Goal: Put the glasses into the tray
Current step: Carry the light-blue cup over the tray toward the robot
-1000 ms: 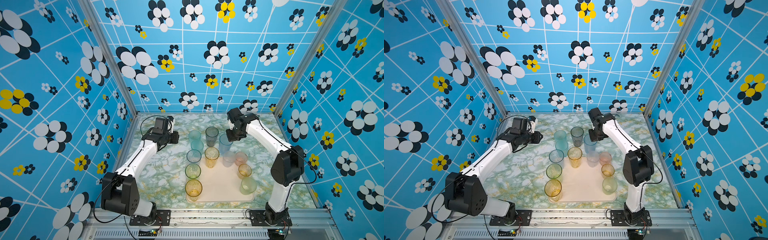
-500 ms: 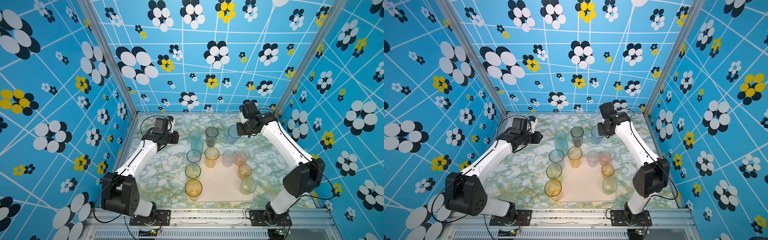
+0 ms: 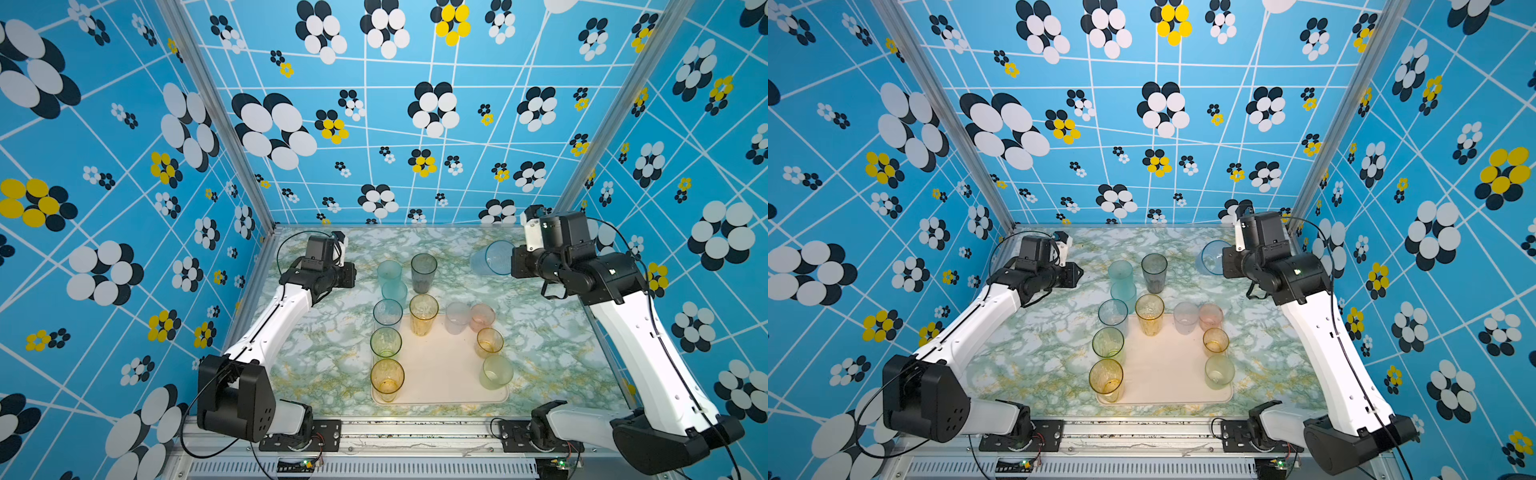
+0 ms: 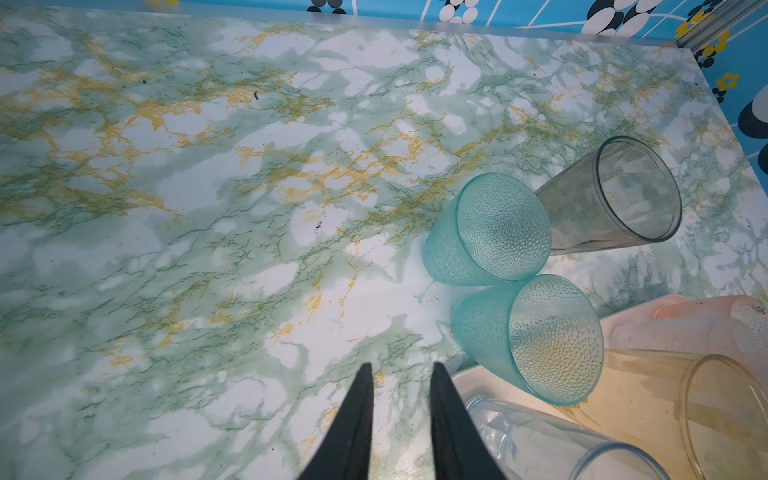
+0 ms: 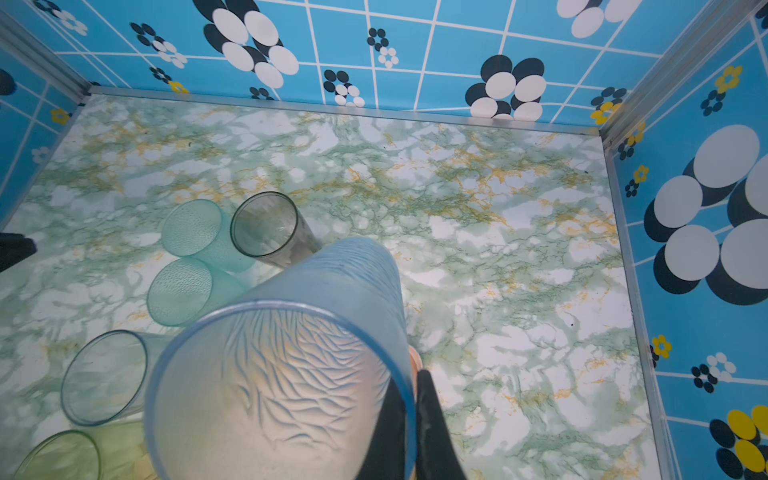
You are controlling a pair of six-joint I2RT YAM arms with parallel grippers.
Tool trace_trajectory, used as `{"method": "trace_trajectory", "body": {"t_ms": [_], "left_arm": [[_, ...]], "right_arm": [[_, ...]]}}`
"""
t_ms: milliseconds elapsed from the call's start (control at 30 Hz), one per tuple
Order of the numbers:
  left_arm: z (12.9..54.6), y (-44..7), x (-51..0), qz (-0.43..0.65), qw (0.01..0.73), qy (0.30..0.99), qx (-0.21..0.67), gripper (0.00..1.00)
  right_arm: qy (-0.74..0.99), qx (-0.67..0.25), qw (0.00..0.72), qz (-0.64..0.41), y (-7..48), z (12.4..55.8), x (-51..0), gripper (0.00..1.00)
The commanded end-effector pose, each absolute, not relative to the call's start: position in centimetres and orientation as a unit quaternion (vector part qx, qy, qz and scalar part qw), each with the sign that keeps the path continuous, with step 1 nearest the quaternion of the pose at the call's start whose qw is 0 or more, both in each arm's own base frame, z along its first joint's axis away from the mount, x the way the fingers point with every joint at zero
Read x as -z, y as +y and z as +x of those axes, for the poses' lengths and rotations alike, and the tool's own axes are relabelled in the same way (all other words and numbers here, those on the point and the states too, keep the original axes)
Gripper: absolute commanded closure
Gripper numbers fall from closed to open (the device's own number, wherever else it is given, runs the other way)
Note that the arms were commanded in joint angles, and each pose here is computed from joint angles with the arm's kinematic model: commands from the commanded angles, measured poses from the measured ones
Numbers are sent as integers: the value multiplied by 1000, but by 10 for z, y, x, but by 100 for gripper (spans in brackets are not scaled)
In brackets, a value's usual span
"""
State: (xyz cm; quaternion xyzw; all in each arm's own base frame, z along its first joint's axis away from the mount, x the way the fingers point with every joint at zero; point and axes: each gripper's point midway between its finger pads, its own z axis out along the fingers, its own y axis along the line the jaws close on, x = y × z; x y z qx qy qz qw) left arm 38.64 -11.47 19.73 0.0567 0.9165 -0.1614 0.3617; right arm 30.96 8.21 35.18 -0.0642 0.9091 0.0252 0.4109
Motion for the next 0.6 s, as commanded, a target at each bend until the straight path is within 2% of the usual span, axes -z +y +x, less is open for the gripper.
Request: {"method": "trace_trajectory", "body": {"t_ms": [0,333,567], "left_arm": [[380,-109,-206,55,365,916,157,74],[379,-108,-222,53,378,911,158,73],[381,-109,-224,52,380,910,156,73]], "right_arm": [[923,-56,364,-112,94,283,-339,100],[927,-89,275,-237,144,211,-309,100],[934,-78,221,-269,180,198,-266,100]]}}
